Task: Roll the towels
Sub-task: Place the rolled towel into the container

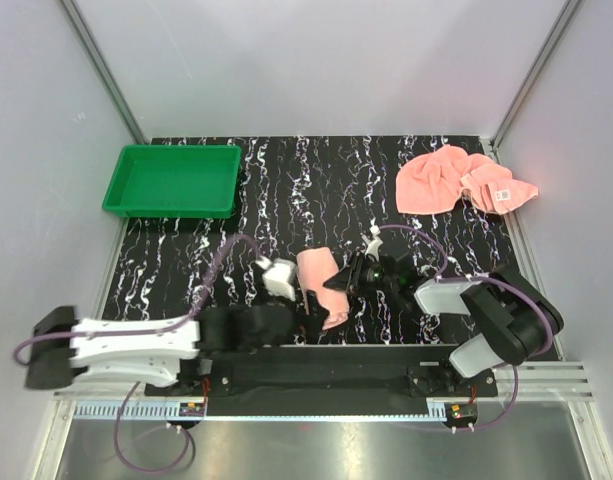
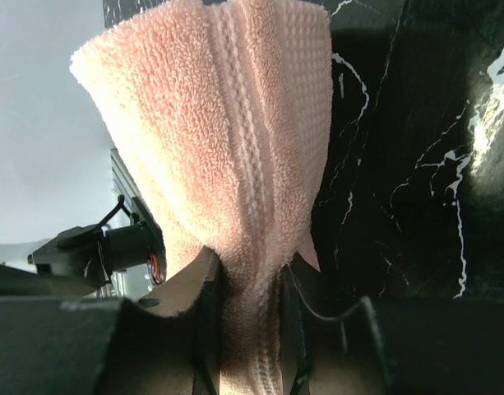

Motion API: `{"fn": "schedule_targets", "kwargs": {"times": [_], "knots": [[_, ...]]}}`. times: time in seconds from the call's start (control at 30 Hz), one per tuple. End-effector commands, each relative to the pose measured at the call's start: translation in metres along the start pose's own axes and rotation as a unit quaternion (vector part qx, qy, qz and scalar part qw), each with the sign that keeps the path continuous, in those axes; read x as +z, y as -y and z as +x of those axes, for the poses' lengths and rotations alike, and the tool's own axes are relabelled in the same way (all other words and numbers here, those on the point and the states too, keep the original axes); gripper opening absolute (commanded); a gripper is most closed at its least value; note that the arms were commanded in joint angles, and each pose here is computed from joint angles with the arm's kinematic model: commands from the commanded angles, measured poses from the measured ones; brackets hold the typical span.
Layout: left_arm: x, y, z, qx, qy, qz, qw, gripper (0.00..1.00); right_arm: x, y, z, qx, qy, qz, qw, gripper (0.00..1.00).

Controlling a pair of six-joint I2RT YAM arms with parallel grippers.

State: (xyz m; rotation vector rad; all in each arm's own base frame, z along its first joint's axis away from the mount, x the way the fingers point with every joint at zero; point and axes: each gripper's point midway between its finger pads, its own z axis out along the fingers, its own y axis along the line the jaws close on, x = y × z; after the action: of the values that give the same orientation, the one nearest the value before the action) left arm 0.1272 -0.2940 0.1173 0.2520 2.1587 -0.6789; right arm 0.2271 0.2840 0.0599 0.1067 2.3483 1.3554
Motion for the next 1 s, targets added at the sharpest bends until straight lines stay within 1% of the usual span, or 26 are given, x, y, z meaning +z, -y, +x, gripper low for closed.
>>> {"fn": "schedule_targets", "kwargs": {"times": [0.0, 0.03, 0.07, 0.13, 0.17, 0.37, 0.4, 0.53, 0.6, 0.63, 0.7, 0.83, 0.93, 0.97], "knots": [[-0.023, -0.025, -0.031, -0.035, 0.039, -0.005, 0.999, 0.99, -0.004, -0.024, -0.008, -0.024, 0.004, -0.023, 0.999, 0.24], [-0.033, -0.03, -0.042, -0.054, 0.058, 0.011, 0.997, 0.99, -0.005, -0.029, -0.009, -0.024, 0.005, -0.029, 0.999, 0.24], [-0.034, -0.038, -0.049, -0.066, 0.066, 0.012, 0.996, 0.99, -0.006, -0.037, -0.011, -0.025, 0.004, -0.04, 0.999, 0.24], [-0.041, -0.044, -0.063, -0.078, 0.088, 0.023, 0.993, 0.99, -0.011, -0.054, -0.015, -0.026, 0.004, -0.063, 0.998, 0.24], [-0.04, -0.049, -0.066, -0.083, 0.09, 0.022, 0.992, 0.99, -0.012, -0.062, -0.018, -0.026, 0.006, -0.073, 0.997, 0.24], [-0.039, -0.039, -0.088, -0.077, 0.113, 0.044, 0.99, 0.99, -0.032, -0.124, -0.036, -0.041, 0.013, -0.146, 0.988, 0.25], [-0.039, -0.034, -0.095, -0.08, 0.122, 0.052, 0.988, 0.99, -0.037, -0.131, -0.038, -0.042, 0.014, -0.149, 0.988, 0.25], [-0.029, -0.03, -0.104, -0.09, 0.128, 0.065, 0.986, 0.99, -0.05, -0.162, -0.051, -0.064, 0.02, -0.163, 0.984, 0.27], [-0.027, -0.024, -0.115, -0.107, 0.144, 0.089, 0.98, 0.99, -0.056, -0.167, -0.052, -0.072, 0.014, -0.152, 0.986, 0.26], [-0.026, -0.025, -0.115, -0.113, 0.147, 0.093, 0.978, 0.99, -0.06, -0.178, -0.056, -0.082, 0.018, -0.157, 0.984, 0.27], [-0.029, -0.021, -0.13, -0.131, 0.171, 0.115, 0.97, 0.99, -0.065, -0.184, -0.057, -0.086, 0.017, -0.156, 0.984, 0.27], [-0.03, -0.023, -0.14, -0.148, 0.193, 0.136, 0.96, 0.99, -0.081, -0.213, -0.064, -0.096, 0.025, -0.187, 0.977, 0.28], [-0.032, -0.021, -0.146, -0.165, 0.212, 0.164, 0.949, 0.99, -0.09, -0.235, -0.066, -0.095, 0.019, -0.22, 0.971, 0.29], [-0.033, -0.021, -0.148, -0.173, 0.22, 0.177, 0.944, 0.99, -0.093, -0.241, -0.066, -0.082, 0.016, -0.23, 0.97, 0.29]]}}
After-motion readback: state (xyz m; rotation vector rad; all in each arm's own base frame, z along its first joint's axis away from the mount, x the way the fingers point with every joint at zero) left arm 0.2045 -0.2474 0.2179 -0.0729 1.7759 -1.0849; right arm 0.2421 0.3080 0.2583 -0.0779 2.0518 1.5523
